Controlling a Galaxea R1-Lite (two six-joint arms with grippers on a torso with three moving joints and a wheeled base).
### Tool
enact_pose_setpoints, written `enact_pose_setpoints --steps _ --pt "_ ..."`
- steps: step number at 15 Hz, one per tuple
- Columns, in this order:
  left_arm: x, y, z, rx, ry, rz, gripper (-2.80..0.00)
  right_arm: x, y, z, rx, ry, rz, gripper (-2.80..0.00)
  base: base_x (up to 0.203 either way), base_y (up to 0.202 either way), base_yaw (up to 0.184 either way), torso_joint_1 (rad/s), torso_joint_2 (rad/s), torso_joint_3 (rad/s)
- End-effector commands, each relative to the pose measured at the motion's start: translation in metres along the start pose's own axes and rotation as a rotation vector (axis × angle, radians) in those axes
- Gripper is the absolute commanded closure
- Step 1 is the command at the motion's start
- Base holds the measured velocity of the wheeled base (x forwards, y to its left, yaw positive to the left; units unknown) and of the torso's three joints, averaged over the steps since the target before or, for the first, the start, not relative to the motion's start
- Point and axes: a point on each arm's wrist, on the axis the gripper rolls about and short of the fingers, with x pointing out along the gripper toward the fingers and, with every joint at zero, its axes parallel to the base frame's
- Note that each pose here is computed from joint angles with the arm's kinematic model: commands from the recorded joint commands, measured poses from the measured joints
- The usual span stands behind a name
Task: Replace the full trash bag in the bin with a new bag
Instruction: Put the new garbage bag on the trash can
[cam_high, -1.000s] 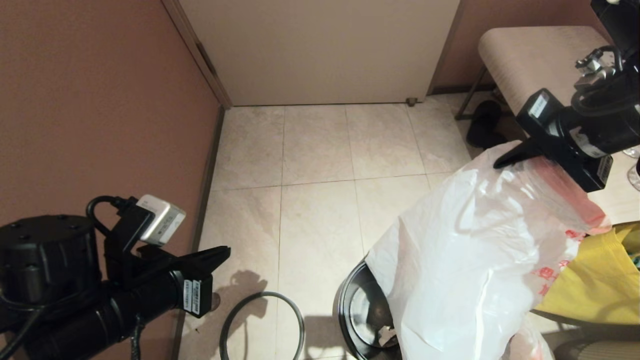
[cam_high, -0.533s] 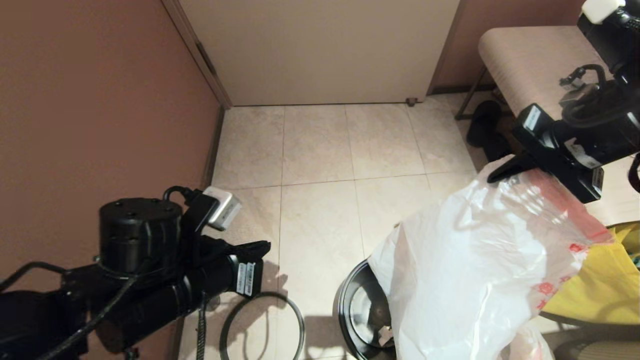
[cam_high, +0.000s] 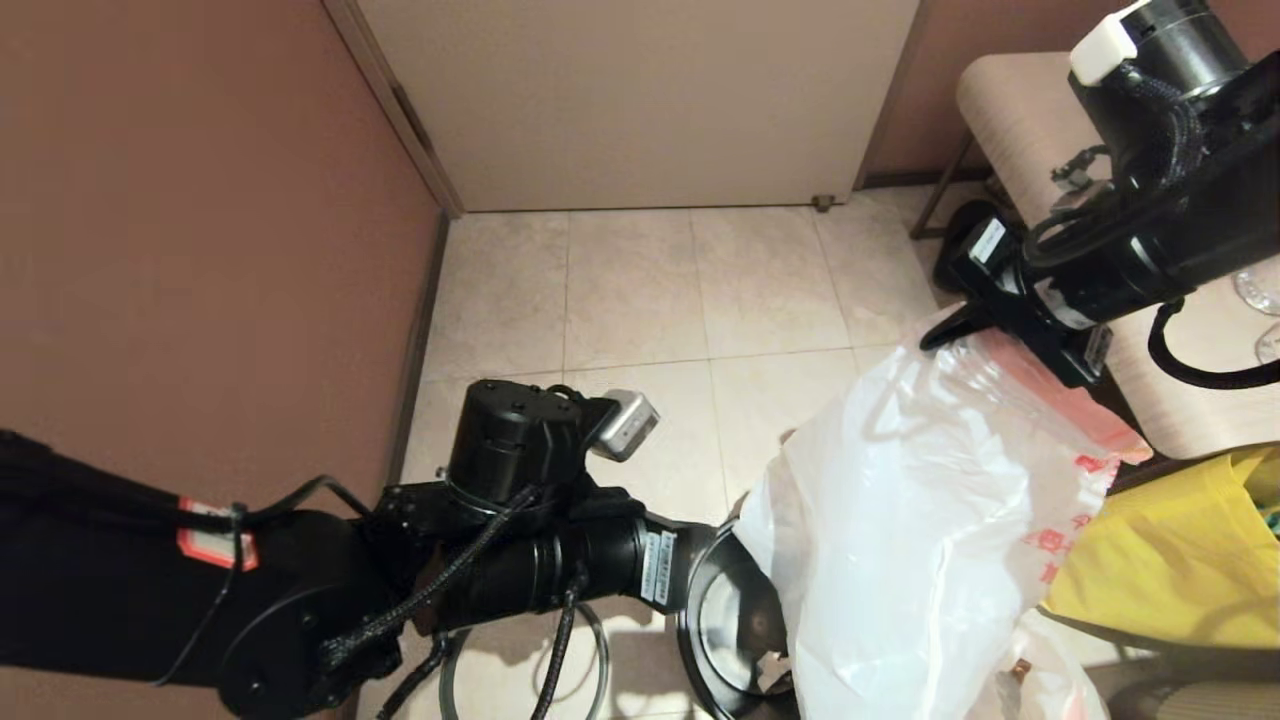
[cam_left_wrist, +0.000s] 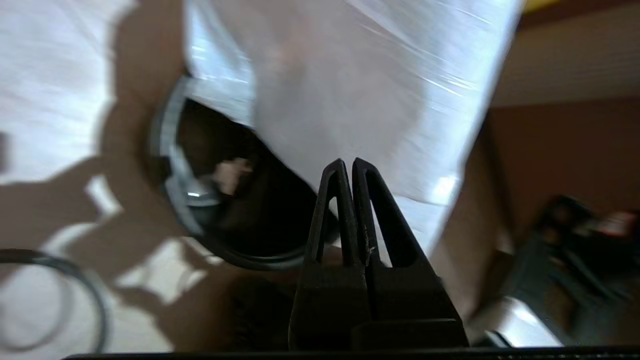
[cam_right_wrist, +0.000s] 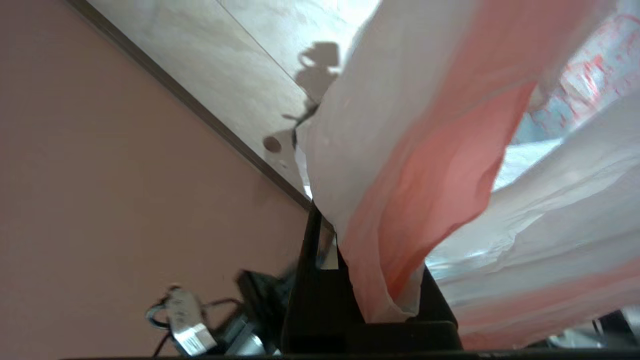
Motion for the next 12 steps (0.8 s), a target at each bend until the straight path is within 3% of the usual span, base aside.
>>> enact_pose_setpoints --steps 1,5,8,12 --pt "0.003 -0.006 0.003 -0.041 0.032 -0.106 0.0 0.012 -0.001 0.008 -0.005 -0.019 0.003 0.0 0.0 0.0 0.0 0.0 0.0 0.0" --pt "0.001 -0.022 0.003 -0.092 0.117 -0.349 0.0 0.03 0.002 0.02 -0.01 -0.059 0.037 0.0 0.0 0.0 0.0 0.0 0.0 0.0" --pt "0.046 -0.013 -0.008 -0.13 0.236 -0.367 0.0 0.048 0.002 0.025 -0.004 -0.061 0.04 0.0 0.0 0.0 0.0 0.0 0.0 0.0" --pt "0.095 -0.005 -0.001 -0.121 0.246 -0.372 0.0 0.057 0.001 0.035 0.006 -0.086 0.069 0.0 0.0 0.0 0.0 0.0 0.0 0.0"
